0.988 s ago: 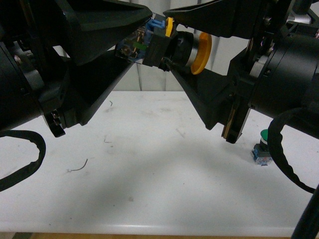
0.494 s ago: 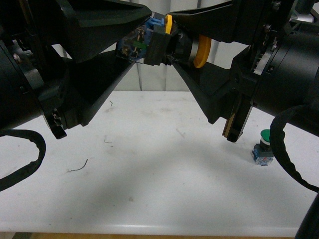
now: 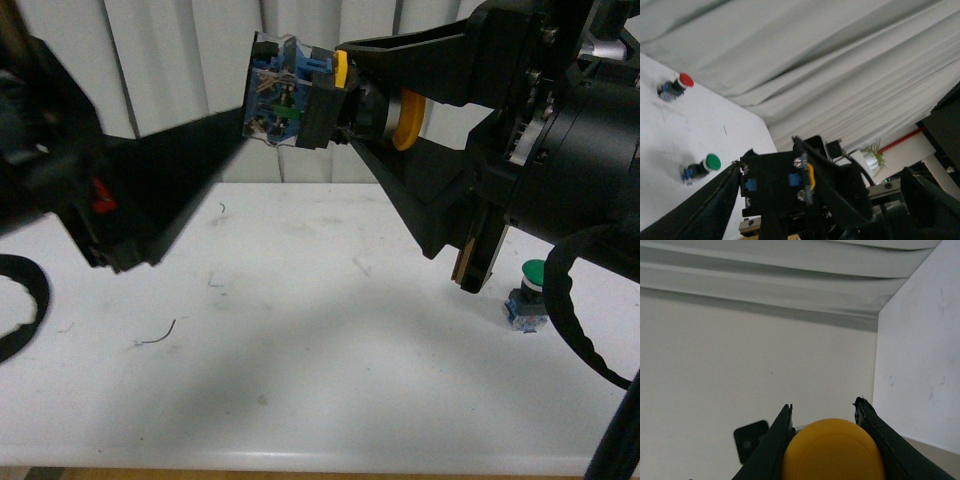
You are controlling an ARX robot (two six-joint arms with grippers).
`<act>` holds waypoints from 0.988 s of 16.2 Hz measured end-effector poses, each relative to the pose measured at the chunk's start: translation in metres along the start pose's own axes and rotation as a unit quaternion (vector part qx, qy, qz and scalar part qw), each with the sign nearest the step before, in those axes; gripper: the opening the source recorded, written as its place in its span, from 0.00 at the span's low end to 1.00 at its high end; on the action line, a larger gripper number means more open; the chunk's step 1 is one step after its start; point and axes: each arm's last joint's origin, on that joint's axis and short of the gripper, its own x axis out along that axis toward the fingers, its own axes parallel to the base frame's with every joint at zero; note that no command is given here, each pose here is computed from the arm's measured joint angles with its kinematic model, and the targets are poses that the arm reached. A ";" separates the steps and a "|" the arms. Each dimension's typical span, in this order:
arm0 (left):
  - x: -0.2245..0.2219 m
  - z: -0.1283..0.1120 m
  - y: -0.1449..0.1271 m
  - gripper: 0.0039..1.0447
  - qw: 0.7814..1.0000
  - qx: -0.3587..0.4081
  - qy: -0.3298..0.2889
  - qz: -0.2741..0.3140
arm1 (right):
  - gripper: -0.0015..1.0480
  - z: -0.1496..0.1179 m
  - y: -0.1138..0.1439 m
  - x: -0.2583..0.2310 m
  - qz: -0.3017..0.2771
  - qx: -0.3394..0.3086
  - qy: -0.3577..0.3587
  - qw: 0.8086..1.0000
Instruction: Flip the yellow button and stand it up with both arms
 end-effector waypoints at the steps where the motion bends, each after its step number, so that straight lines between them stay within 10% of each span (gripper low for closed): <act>1: -0.001 0.001 -0.001 0.95 1.000 0.002 -0.004 -0.001 | 0.34 0.001 -0.001 0.000 -0.002 0.000 -0.002 1.000; 5: -0.039 0.012 -0.014 0.94 0.997 0.054 -0.039 0.041 | 0.34 0.008 -0.008 -0.003 -0.018 0.002 -0.019 1.000; 8: -0.136 0.008 -0.067 0.94 0.873 0.417 -0.111 0.227 | 0.34 0.020 -0.007 -0.007 -0.015 -0.005 -0.035 0.999; 12: -0.134 0.005 -0.068 0.92 0.832 0.477 -0.097 0.266 | 0.34 0.019 -0.007 -0.007 -0.016 -0.008 -0.035 0.999; 16: -0.146 0.002 -0.047 0.50 0.801 0.465 -0.092 0.366 | 0.34 0.019 -0.007 -0.007 -0.016 -0.011 -0.032 0.999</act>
